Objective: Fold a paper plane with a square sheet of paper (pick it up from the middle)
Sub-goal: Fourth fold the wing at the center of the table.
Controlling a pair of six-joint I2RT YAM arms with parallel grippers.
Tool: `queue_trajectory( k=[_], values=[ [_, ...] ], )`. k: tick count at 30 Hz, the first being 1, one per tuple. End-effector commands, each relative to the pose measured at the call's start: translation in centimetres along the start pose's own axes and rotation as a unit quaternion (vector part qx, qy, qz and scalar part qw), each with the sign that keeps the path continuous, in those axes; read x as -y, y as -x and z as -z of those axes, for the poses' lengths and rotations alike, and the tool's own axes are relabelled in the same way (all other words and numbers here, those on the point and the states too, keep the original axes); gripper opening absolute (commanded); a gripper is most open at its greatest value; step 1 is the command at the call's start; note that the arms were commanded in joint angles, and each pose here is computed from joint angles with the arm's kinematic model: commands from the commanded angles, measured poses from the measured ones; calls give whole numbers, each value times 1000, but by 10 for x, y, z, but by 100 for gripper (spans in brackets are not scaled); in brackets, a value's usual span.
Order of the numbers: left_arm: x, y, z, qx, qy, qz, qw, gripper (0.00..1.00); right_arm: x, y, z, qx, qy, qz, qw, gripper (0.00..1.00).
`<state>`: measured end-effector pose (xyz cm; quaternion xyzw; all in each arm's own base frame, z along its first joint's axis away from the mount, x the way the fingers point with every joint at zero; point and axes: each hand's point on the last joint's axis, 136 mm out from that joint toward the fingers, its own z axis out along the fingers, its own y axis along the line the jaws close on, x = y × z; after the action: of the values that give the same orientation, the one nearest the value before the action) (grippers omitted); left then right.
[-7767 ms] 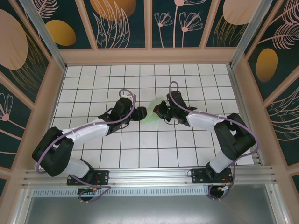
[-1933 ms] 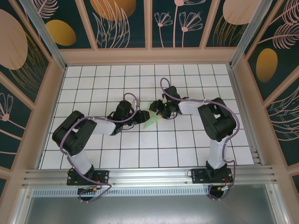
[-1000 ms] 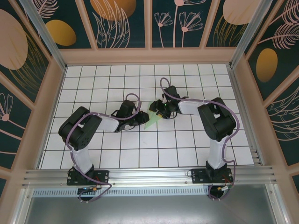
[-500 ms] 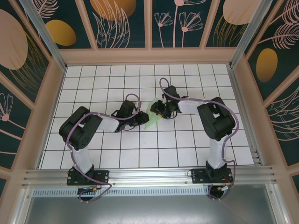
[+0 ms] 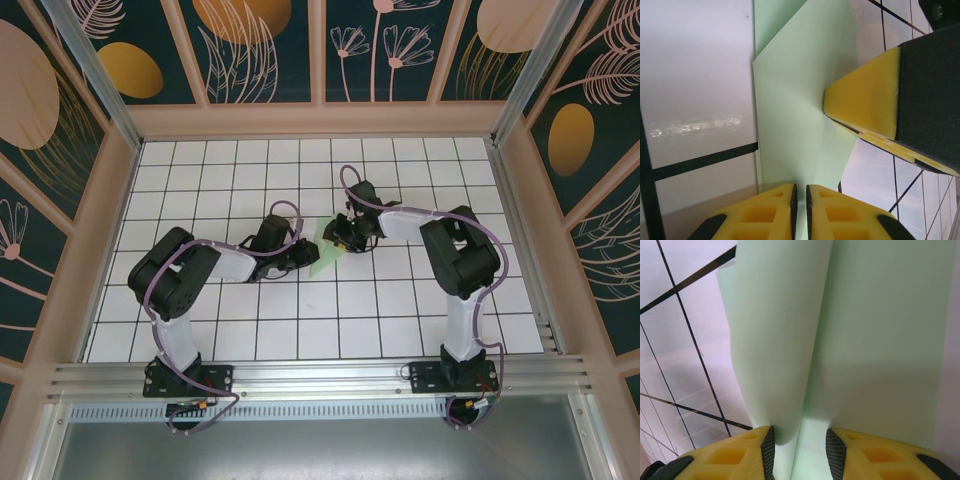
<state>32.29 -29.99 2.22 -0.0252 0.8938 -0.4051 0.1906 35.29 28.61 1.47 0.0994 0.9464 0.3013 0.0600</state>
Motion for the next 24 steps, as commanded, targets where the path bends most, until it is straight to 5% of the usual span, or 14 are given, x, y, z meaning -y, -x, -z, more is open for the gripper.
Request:
queue_trajectory(
  k=[1, 24],
  values=[
    [-10, -5, -6, -11, 21, -2, 1000, 17, 109, -33, -33, -36, -178, -33, 983, 38],
    [-18, -5, -2, -6, 43, 4, 999, 15, 124, -37, -42, -45, -210, -29, 976, 40]
  ],
)
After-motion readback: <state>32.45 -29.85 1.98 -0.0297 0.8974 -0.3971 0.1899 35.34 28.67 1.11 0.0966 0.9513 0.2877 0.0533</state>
